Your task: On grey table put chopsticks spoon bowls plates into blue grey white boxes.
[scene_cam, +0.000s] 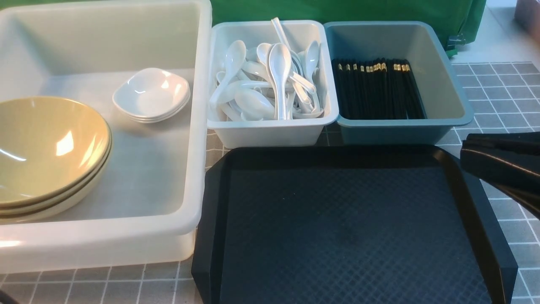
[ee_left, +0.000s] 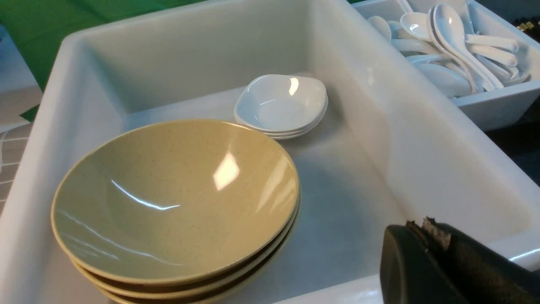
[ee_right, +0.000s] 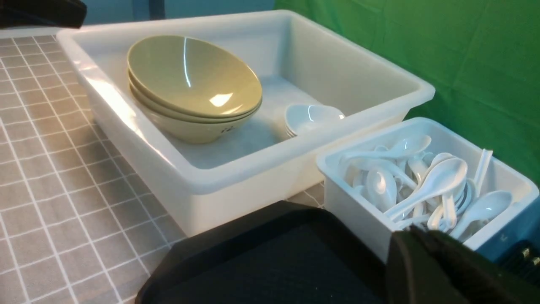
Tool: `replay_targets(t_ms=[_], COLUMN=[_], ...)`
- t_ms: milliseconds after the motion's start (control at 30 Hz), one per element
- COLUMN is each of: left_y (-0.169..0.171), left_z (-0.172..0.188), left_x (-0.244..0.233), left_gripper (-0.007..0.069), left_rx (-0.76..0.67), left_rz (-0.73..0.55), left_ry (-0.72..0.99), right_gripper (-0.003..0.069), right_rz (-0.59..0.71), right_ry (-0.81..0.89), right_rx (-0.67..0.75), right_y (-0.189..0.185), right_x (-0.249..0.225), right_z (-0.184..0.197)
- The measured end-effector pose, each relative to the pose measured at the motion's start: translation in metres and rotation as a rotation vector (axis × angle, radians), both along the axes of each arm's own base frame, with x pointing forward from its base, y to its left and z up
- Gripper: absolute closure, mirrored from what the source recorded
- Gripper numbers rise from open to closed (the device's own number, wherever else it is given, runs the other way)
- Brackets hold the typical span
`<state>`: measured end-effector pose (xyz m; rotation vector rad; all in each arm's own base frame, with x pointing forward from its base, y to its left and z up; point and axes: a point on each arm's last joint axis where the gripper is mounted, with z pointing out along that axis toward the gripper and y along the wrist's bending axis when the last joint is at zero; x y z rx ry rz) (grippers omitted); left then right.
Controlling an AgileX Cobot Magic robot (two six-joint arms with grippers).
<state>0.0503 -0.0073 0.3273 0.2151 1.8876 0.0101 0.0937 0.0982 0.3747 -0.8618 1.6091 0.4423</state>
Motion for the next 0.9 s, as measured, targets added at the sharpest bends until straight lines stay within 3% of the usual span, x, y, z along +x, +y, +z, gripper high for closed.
replay_targets(t_ms=[533, 900], left_y=[0.000, 0.000], left_z=[0.000, 0.000], left_x=[0.000, 0.000], left_gripper=[0.0636, 0.0636], left_rx=[-0.001, 0.000], left_rz=[0.002, 0.002], left_ry=[0.000, 0.001], right_gripper=[0.0614, 0.0627], right_rz=[-0.013, -0.504], right_ry=[-0.039, -0.092], right_rx=[-0.029, 0.152], right_y=[-0.003, -0.070], right_x=[0.001, -0.005], right_z=[-0.006, -0.073])
